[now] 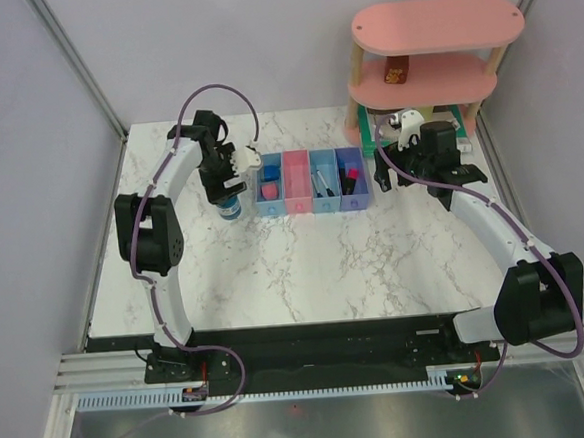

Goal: Sort the stationery into containers
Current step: Pick up the stationery from the center of the board.

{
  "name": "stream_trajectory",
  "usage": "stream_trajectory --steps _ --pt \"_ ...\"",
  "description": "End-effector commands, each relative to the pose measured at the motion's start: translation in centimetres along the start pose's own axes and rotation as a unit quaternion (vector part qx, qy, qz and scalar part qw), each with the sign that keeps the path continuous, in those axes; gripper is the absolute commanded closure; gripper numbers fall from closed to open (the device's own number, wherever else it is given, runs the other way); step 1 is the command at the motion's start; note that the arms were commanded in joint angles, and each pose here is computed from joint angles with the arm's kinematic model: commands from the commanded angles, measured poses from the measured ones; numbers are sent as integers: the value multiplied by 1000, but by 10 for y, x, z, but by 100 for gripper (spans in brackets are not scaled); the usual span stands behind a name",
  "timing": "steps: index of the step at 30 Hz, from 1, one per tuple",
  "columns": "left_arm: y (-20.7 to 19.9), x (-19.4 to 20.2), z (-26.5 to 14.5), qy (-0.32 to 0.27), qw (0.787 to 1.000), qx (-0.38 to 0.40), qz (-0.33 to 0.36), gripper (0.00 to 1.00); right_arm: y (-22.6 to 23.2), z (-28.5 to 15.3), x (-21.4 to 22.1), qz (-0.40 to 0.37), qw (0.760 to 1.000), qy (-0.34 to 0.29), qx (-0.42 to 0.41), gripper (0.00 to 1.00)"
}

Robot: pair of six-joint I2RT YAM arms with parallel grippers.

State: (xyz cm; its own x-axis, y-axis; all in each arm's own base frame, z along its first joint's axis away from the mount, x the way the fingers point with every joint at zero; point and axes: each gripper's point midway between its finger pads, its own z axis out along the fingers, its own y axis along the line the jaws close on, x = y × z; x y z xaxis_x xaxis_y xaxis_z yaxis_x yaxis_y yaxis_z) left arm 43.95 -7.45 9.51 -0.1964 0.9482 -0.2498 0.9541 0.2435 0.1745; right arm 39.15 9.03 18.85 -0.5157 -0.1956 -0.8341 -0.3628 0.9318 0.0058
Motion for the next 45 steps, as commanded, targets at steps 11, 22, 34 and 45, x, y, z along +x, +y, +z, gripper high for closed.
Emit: stream_trajectory --steps 11,22,34,45 --pt "-25 2 -7 -6 997 54 60 0 -5 1 -8 -4 1000 -10 9 2" --pt "-22 -14 -14 -28 996 58 57 0 -5 2 -11 -2 1000 -11 10 2" --pt "-28 -6 18 -6 995 87 47 0 -5 1 -8 -5 1000 -9 10 2" --pt "-27 2 35 24 994 88 54 41 -4 2 -8 1 1000 -9 5 2"
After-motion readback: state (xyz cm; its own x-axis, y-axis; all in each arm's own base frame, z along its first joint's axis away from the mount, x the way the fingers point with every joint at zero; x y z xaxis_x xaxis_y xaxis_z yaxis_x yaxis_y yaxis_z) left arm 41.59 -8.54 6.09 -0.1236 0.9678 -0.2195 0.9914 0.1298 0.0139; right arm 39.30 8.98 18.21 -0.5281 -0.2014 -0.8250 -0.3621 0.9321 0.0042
